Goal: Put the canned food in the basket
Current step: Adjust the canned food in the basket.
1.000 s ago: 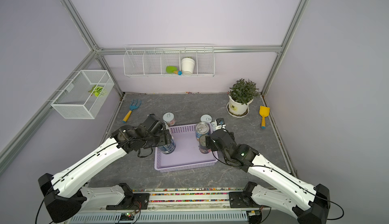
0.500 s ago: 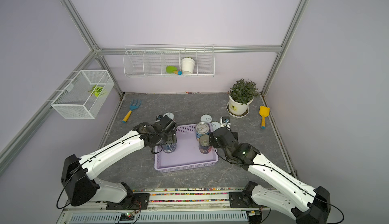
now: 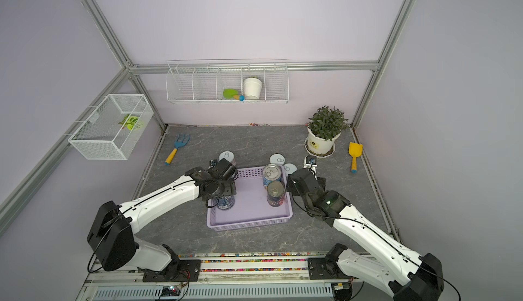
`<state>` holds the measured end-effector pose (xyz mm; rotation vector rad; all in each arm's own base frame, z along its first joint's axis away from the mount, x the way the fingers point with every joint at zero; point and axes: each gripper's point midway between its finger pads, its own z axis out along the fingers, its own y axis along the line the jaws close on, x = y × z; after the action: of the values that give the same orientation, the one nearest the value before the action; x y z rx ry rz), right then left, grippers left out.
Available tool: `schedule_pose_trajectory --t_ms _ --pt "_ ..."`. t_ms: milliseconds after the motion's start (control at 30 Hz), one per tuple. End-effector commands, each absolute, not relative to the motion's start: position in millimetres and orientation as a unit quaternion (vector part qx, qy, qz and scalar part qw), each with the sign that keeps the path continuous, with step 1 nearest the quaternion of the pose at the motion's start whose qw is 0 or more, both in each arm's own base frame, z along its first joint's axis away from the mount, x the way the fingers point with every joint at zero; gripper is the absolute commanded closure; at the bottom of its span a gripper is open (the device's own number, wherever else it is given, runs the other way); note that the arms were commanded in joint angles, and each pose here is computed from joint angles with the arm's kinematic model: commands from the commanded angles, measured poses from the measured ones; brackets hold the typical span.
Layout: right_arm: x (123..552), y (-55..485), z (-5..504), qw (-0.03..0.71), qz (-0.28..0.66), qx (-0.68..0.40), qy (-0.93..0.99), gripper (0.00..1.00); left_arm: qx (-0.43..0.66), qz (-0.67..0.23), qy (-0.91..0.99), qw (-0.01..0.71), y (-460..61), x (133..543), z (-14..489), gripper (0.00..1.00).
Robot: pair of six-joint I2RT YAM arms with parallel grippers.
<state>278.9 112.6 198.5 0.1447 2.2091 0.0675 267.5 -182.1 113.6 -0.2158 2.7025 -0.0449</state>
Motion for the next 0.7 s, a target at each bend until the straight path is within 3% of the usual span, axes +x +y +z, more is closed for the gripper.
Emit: schedule_pose_trajectory --t_ms 0,400,667 --pt "287.0 108.8 189.1 0.437 0.027 0.075 0.896 0.02 -0.095 0.009 0.957 0.272 -159.8 286.8 132.2 0.14" --pt "347.1 142.4 160.5 0.364 0.024 0.071 0.929 0.02 -0.142 0.062 0.953 0.262 -123.2 312.5 126.7 0.09" --pt "375.6 167.3 135.3 0.312 0.027 0.041 0.949 0.02 -0.122 0.03 0.959 0.255 -134.3 315.3 122.5 0.0"
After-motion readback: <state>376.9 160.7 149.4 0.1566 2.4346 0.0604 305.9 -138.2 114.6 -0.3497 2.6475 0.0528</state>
